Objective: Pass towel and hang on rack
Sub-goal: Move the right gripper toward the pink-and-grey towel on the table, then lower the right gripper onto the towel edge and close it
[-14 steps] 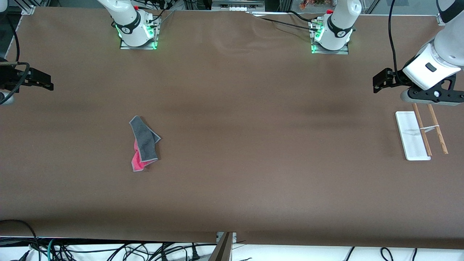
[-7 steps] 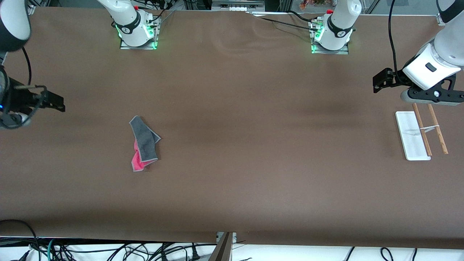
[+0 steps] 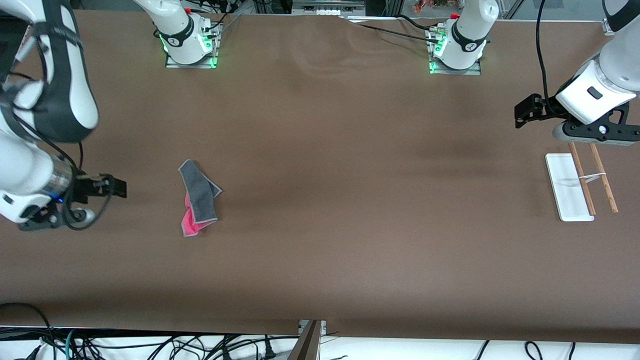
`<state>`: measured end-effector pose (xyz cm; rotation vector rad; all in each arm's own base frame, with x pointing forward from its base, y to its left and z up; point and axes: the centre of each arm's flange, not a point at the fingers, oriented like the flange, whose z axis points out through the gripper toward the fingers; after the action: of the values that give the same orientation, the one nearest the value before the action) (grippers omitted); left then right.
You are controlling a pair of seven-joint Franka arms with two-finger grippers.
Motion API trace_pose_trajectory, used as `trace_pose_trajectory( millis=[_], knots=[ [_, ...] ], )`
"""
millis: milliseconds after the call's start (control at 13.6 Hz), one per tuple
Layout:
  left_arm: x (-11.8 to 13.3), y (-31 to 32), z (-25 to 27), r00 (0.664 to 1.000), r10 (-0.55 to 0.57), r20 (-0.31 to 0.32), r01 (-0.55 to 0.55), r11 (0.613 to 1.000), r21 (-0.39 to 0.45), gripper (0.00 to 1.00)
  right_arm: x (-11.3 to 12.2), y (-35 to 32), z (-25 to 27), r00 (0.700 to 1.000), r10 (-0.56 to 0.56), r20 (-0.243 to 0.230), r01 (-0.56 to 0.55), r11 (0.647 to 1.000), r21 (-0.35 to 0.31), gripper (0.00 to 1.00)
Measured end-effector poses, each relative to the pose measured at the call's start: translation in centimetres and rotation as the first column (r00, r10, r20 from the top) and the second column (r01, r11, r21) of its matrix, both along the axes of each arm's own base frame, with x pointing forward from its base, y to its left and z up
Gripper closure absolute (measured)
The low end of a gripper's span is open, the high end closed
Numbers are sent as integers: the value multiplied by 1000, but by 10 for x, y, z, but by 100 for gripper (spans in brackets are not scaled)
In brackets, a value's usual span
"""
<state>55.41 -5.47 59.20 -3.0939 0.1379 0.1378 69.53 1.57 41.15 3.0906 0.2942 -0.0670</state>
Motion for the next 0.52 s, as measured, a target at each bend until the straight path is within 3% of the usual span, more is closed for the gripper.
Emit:
trace_pose_trajectory(
  millis=[516],
  knots=[
    [0, -1, 0, 1000, -2, 0, 2, 1000, 0, 0, 24, 59, -113, 997, 73, 33, -74, 997, 39, 0]
  ],
)
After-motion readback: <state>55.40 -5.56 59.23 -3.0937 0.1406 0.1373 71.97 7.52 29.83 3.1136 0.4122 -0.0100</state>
